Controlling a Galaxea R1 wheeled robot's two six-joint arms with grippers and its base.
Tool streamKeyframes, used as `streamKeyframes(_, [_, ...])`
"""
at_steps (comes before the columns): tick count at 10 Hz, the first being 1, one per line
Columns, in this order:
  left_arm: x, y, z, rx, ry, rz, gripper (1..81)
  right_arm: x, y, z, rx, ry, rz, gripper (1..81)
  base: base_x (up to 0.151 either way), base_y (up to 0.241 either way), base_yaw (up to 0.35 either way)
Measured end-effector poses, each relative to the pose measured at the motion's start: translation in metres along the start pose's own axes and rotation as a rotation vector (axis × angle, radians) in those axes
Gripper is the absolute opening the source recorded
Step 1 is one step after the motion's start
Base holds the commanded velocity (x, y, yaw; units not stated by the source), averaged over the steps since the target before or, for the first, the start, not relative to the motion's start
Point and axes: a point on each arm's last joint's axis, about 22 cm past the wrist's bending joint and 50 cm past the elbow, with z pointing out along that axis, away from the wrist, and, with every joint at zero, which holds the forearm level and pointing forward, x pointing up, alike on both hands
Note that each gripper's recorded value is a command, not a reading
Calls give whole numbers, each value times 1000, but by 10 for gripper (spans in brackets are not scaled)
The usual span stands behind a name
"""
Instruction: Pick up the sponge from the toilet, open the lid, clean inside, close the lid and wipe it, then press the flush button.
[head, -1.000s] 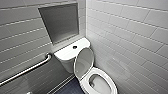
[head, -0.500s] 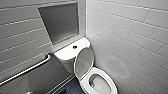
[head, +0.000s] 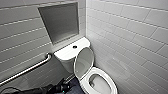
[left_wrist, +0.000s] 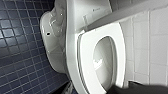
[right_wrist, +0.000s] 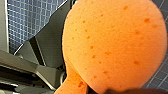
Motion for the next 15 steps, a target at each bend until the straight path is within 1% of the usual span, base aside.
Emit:
streamKeyframes(2, [39,14,-8,-20,68,-23,811,-7,-9,4,16,-9,2,10,0,0,0])
streamKeyframes(4, [66,21,-15,-21,110,-33,811,-8,-8,2,15,-10,4,10,0,0,0])
streamKeyframes(5, [78,28,-17,-26,127,-27,811,-9,-9,1,16,-12,4,10,0,0,0])
streamKeyframes(9, [115,61,-19,-51,178,-37,811,-12,-11,1,22,-15,14,10,0,0,0])
streamKeyframes(11, [120,70,-14,-58,182,-38,811,-12,-11,0,22,-16,17,10,0,0,0])
streamKeyframes(12, [116,74,-7,-63,173,-41,811,-12,-11,0,22,-15,17,10,0,0,0])
streamKeyframes(14, [93,84,8,-72,126,-35,811,-11,-11,0,23,-12,18,10,0,0,0])
streamKeyframes(15, [73,83,12,-73,88,-28,811,-11,-11,0,22,-10,22,10,0,0,0])
